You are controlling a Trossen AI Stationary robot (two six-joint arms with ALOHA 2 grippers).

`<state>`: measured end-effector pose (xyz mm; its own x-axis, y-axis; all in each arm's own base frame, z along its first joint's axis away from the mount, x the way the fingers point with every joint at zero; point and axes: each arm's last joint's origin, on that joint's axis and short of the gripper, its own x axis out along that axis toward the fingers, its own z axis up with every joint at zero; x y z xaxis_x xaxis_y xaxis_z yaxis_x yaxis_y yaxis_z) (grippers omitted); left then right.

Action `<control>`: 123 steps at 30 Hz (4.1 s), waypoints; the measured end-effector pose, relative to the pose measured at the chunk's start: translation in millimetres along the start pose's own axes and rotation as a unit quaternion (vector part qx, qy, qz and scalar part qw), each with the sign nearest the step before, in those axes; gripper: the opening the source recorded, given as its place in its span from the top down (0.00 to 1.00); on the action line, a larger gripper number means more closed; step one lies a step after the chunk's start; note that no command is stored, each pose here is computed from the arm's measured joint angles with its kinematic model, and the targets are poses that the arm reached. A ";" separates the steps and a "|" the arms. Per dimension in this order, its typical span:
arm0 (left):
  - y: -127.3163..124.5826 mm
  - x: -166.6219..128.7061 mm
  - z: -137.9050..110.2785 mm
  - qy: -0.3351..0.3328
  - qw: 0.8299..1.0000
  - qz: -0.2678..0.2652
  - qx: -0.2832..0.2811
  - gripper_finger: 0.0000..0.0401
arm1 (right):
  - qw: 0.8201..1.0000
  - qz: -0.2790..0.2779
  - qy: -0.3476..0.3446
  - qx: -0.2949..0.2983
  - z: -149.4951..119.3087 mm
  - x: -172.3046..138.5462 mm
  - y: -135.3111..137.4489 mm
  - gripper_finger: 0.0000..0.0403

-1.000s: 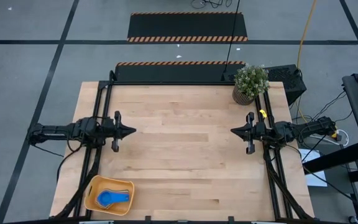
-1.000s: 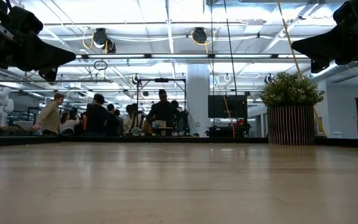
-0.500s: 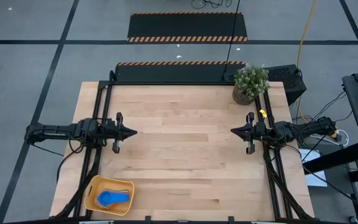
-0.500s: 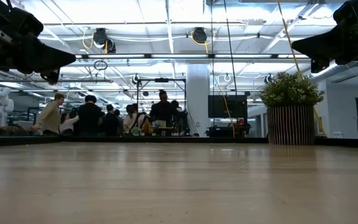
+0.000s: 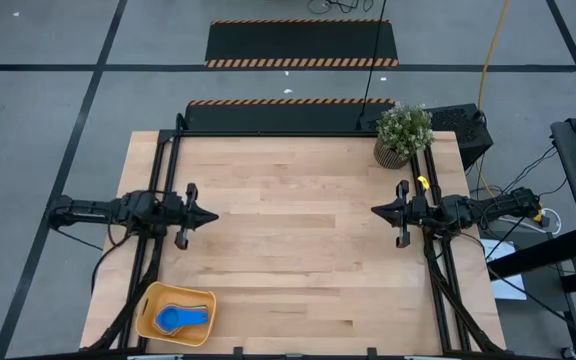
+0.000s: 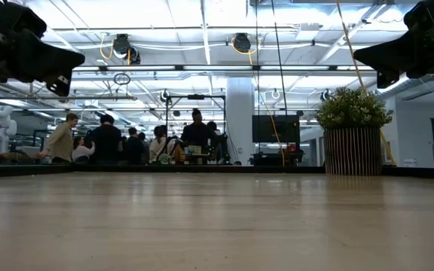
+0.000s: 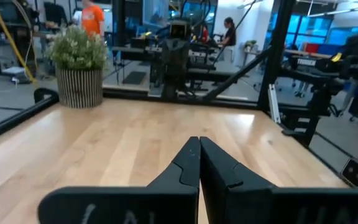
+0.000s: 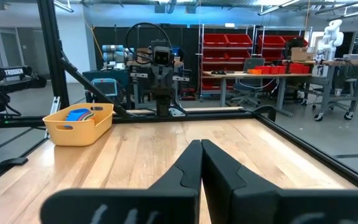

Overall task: Nest measuring cups in basket
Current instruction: Return to Home Position

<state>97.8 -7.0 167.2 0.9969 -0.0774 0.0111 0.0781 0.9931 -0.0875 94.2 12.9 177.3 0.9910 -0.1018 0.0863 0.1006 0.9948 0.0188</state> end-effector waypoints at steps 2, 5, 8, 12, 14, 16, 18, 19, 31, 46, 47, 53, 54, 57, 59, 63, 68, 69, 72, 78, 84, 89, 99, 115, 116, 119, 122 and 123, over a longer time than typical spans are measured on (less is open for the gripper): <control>-0.2 -0.9 1.1 -0.005 1.000 0.003 0.009 1.00 | 1.000 0.000 0.000 0.000 0.0 0.0 0.0 1.00; 0.0 -0.9 2.3 -0.011 1.000 0.009 0.021 1.00 | 1.000 0.000 0.000 0.000 0.0 0.0 0.0 1.00; 0.4 -0.9 2.4 -0.013 0.999 0.016 0.027 1.00 | 1.000 0.000 0.000 0.000 0.0 0.0 0.0 1.00; 0.6 -0.9 2.1 -0.011 1.000 0.018 0.021 1.00 | 1.000 0.000 0.000 0.000 0.0 0.0 0.0 1.00; 0.2 -0.9 1.3 -0.005 1.000 0.011 0.016 1.00 | 1.000 0.000 0.000 0.000 0.0 0.0 0.0 1.00; 0.1 0.0 0.2 0.002 1.000 0.008 0.016 1.00 | 1.000 0.000 0.000 0.000 0.0 0.0 0.0 1.00; 0.1 0.6 -0.6 0.008 1.000 0.008 0.015 0.99 | 1.000 0.000 0.000 0.000 0.0 0.0 0.0 1.00; 0.2 0.8 -0.9 0.010 1.000 0.008 0.016 0.98 | 1.000 0.000 0.000 0.000 0.0 0.0 0.0 1.00; 0.2 1.0 -1.4 0.013 1.000 0.008 0.015 0.92 | 1.000 0.000 0.000 0.000 0.0 0.0 0.0 1.00; 0.2 1.1 -1.5 0.013 1.000 0.008 0.015 0.92 | 1.000 0.000 0.000 0.000 0.0 0.0 0.0 1.00; 0.2 1.1 -1.6 0.013 1.000 0.007 0.016 0.92 | 1.000 0.000 0.000 0.000 0.0 0.0 0.0 1.00; 0.2 1.1 -1.6 0.013 1.000 0.008 0.016 0.92 | 1.000 0.000 0.000 0.000 0.0 0.0 0.0 1.00; 0.2 1.1 -1.6 0.013 1.000 0.008 0.016 0.92 | 1.000 0.000 0.000 0.000 0.0 0.0 0.0 1.00; 0.2 1.1 -1.6 0.013 1.000 0.008 0.016 0.92 | 1.000 0.000 0.000 0.000 0.0 0.0 0.0 1.00; 0.2 1.1 -1.6 0.014 1.000 0.008 0.016 0.92 | 1.000 0.000 0.000 0.000 0.0 0.0 0.0 1.00; 0.2 1.1 -1.6 0.014 1.000 0.007 0.016 0.92 | 1.000 0.000 0.000 0.000 0.0 0.0 0.0 1.00; 0.2 1.1 -1.6 0.014 1.000 0.008 0.016 0.92 | 1.000 0.000 0.000 0.000 0.0 0.0 0.0 1.00; 0.2 1.1 -1.6 0.014 1.000 0.007 0.016 0.92 | 1.000 0.000 0.000 0.000 0.0 0.0 0.0 1.00; 0.2 1.1 -1.6 0.014 1.000 0.008 0.016 0.92 | 1.000 0.000 0.000 0.000 0.0 0.0 0.0 1.00; 0.2 1.1 -1.6 0.014 1.000 0.007 0.016 0.92 | 1.000 0.000 0.000 0.000 0.0 0.0 0.0 1.00; 0.2 1.1 -1.6 0.014 1.000 0.008 0.016 0.92 | 1.000 0.000 0.000 0.000 0.0 0.0 0.0 1.00; 0.2 1.1 -1.6 0.014 1.000 0.008 0.016 0.92 | 1.000 0.000 0.000 0.000 0.0 0.0 0.0 1.00; 0.2 1.1 -1.6 0.014 1.000 0.008 0.016 0.92 | 1.000 0.000 0.000 0.000 0.0 0.0 0.0 1.00; 0.2 1.1 -1.8 0.014 1.000 0.007 0.016 0.92 | 1.000 0.000 0.000 0.000 0.0 0.0 0.0 1.00; 0.2 1.1 -1.7 0.014 1.000 0.008 0.016 0.92 | 1.000 0.000 0.000 0.000 0.0 0.0 0.0 1.00; 0.2 1.1 -1.8 0.014 1.000 0.008 0.016 0.92 | 1.000 0.000 0.000 0.000 0.0 0.0 0.0 1.00; 0.2 1.1 -1.7 0.014 1.000 0.008 0.016 0.92 | 1.000 0.000 0.000 0.000 0.0 0.0 0.0 1.00; 0.2 1.1 -1.8 0.014 1.000 0.008 0.016 0.92 | 1.000 0.000 0.000 0.000 0.0 0.0 0.0 1.00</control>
<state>98.9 -7.1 165.5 0.9978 -0.0644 -0.0177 0.0633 0.9964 -0.0561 94.2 12.9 177.2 0.9911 -0.1017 0.0859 0.1005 0.9948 0.0186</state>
